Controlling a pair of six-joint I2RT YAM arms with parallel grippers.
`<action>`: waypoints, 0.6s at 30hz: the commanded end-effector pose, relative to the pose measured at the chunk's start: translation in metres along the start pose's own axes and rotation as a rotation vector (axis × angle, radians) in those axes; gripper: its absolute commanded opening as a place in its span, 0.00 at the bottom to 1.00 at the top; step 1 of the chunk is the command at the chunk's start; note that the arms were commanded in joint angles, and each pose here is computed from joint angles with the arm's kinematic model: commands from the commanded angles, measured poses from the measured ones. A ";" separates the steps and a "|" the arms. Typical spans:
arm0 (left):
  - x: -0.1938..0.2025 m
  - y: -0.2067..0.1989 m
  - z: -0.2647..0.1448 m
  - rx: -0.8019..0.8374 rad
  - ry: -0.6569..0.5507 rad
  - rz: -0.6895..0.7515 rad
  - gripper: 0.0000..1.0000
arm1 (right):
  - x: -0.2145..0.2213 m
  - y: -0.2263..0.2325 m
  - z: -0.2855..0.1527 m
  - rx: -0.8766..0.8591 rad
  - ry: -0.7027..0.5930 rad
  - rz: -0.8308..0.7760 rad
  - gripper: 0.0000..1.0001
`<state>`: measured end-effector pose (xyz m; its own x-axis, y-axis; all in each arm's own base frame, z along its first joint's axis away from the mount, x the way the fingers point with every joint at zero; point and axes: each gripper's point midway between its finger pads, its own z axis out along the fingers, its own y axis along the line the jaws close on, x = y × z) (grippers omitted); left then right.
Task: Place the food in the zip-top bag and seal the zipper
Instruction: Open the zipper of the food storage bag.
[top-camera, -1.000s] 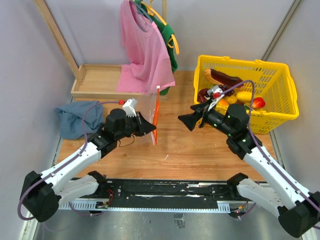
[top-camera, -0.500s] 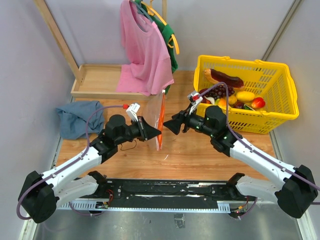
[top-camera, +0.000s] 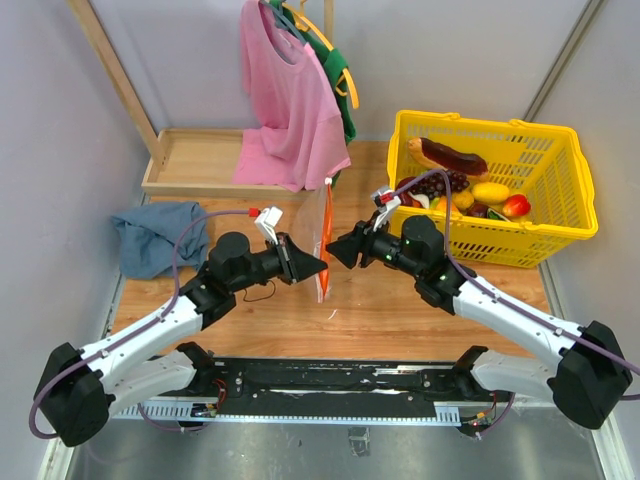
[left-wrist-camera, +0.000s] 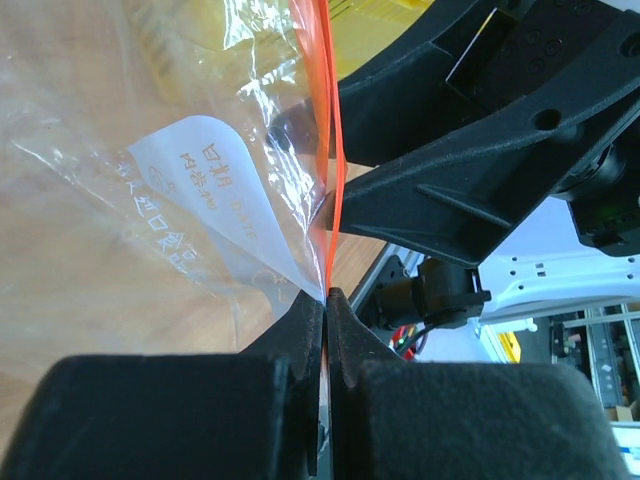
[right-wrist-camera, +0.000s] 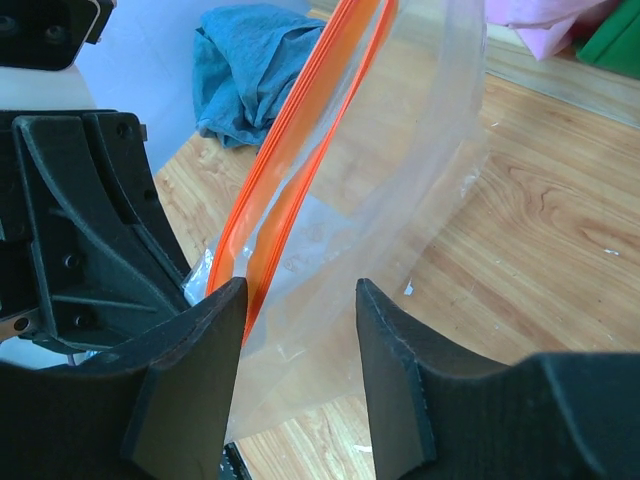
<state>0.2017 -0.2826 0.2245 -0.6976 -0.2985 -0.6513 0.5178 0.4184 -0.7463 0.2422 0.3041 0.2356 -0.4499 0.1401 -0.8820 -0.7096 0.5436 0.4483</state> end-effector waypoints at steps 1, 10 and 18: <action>0.006 -0.003 0.002 0.029 0.009 0.027 0.00 | -0.005 0.006 0.003 -0.012 -0.035 0.008 0.48; 0.015 0.001 0.008 -0.002 0.036 0.067 0.00 | -0.004 0.007 0.006 -0.013 -0.028 0.018 0.41; 0.016 0.011 0.011 -0.084 0.045 0.085 0.08 | 0.003 0.000 0.008 0.034 0.015 0.013 0.11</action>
<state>0.1955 -0.2922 0.1977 -0.7044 -0.2243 -0.6735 0.5232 0.4771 -0.7061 0.2445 0.3071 0.2285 -0.4718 0.1426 -0.8701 -0.6899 0.5549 0.4650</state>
